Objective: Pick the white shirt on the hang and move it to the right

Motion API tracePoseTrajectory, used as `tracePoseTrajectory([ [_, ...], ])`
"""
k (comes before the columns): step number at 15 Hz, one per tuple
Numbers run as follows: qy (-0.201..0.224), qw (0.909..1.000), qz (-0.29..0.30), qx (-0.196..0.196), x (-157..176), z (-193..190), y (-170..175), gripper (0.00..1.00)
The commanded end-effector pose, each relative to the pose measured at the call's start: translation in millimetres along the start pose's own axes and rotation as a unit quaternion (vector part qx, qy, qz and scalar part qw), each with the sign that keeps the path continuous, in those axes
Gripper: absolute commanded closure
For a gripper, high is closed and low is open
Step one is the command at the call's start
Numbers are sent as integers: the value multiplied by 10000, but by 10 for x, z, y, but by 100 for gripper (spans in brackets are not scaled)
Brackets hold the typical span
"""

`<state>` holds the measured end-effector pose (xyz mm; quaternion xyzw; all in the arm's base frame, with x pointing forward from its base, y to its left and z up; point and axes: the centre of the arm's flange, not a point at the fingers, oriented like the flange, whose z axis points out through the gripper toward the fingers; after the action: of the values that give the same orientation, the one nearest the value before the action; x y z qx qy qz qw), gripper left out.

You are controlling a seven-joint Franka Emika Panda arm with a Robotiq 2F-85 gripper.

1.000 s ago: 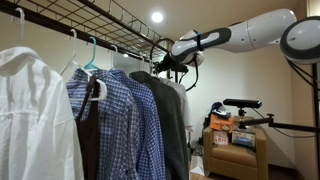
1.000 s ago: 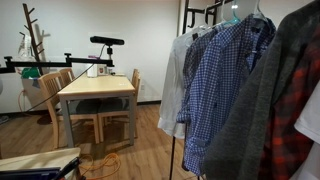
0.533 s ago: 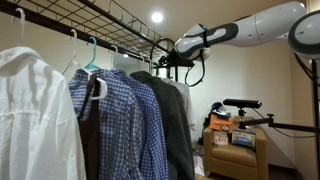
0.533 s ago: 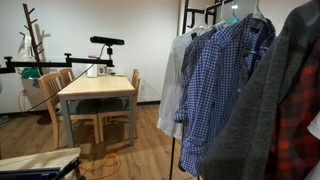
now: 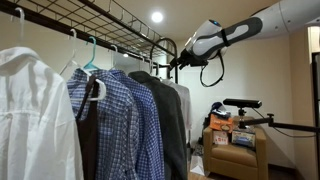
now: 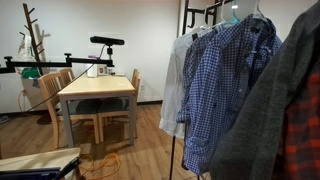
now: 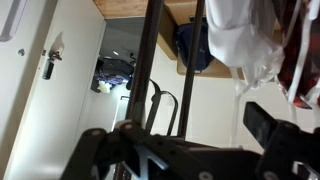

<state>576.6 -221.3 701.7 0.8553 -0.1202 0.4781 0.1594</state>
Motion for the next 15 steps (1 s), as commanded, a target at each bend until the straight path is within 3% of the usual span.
tracePoseTrajectory([
  [1, -183, 9996, -200, 56, -262, -659, -117, 0],
  [3, -189, 9990, -405, -12, -336, -914, -187, 0],
  [4, 25, 9992, -402, -41, -324, -968, -233, 0],
  [5, -40, 9993, -373, -5, -142, -688, -122, 0],
  [10, 8, 9991, -419, 34, -220, -901, -182, 0],
  [12, -539, 9978, -383, -65, -299, -835, -299, 0],
  [15, -1500, 9877, -437, 76, -645, -739, -399, 0],
])
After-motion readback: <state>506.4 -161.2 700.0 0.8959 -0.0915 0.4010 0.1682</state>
